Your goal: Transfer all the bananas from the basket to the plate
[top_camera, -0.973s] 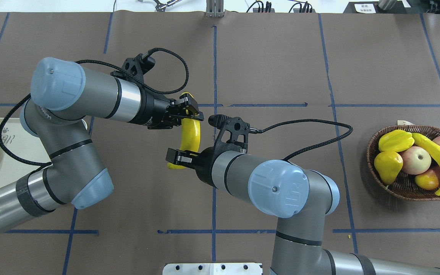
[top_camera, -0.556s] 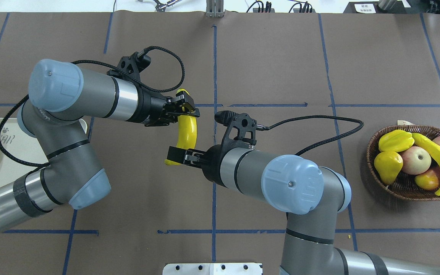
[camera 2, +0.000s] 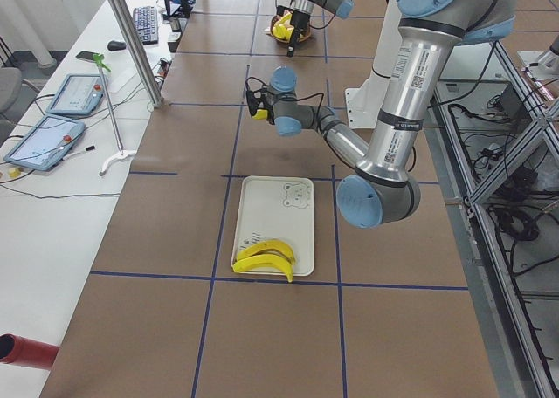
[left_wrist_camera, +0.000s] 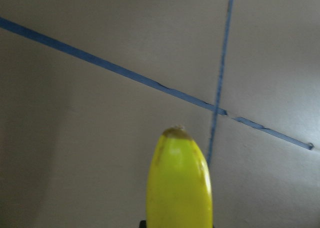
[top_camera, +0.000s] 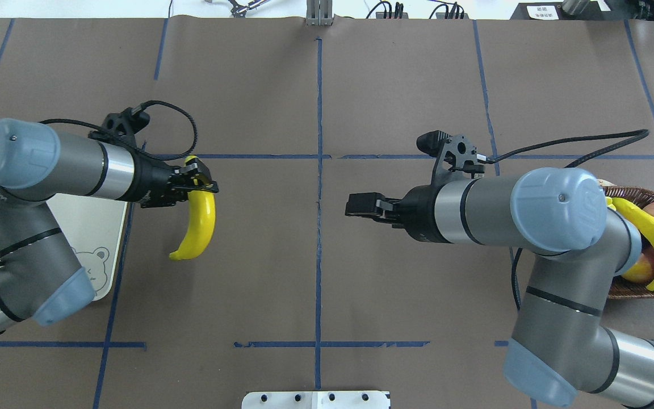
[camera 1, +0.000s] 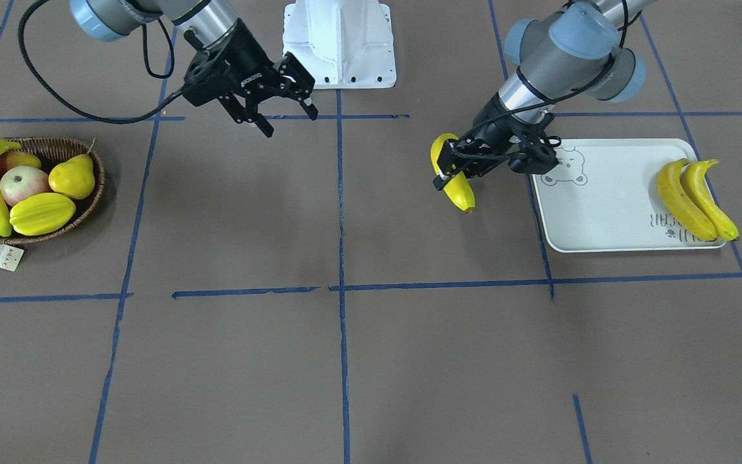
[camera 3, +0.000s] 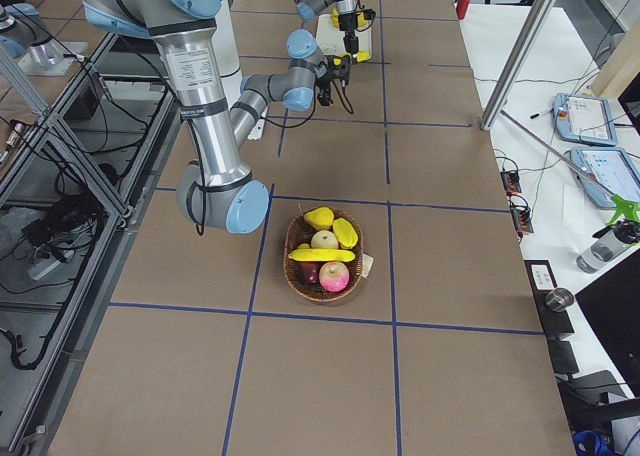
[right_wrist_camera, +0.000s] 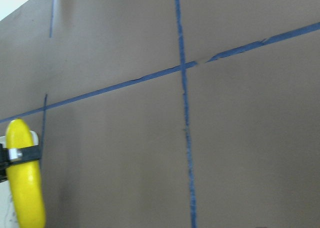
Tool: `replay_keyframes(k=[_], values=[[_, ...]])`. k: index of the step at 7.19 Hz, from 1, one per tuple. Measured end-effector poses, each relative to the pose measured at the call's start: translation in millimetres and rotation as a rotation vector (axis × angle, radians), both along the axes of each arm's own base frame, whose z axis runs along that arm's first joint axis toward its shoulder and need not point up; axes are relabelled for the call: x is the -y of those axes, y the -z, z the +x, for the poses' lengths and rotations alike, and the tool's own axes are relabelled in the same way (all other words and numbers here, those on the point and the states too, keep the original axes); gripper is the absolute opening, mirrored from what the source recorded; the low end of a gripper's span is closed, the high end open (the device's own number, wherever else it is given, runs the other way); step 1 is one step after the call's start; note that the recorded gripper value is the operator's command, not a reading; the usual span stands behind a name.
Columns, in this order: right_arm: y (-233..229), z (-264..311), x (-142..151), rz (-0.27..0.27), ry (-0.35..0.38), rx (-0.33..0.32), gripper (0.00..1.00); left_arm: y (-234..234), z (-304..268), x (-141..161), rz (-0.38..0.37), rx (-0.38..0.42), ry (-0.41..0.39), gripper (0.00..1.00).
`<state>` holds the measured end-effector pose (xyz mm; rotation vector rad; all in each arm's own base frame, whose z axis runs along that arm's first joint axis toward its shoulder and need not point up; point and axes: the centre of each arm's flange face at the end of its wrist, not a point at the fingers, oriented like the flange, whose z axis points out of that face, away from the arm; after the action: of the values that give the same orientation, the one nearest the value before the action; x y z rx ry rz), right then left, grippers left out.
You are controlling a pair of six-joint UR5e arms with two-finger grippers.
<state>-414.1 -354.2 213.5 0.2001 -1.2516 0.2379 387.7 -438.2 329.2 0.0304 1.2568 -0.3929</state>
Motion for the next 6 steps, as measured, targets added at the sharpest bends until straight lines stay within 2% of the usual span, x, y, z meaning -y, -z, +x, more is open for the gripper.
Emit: replay_keyframes(k=[1, 2, 3, 4, 5, 6], values=[[-12, 13, 3, -0.010, 0.010, -0.103, 0.99, -36, -24, 6, -0.049, 0.055, 0.029, 0.00], [-20, 28, 1, 0.004, 0.042, -0.232, 0.99, -70, -52, 14, -0.117, 0.121, 0.064, 0.00], [-29, 43, -2, 0.023, 0.077, -0.330, 0.99, -105, -81, 19, -0.187, 0.182, 0.100, 0.00], [-44, 59, -3, 0.039, 0.103, -0.399, 0.99, -142, -113, 22, -0.252, 0.236, 0.145, 0.03], [-60, 80, 0, 0.050, 0.130, -0.441, 0.99, -176, -138, 27, -0.310, 0.280, 0.186, 0.04], [-78, 108, 7, 0.056, 0.165, -0.465, 0.99, -209, -152, 30, -0.360, 0.320, 0.209, 0.16]])
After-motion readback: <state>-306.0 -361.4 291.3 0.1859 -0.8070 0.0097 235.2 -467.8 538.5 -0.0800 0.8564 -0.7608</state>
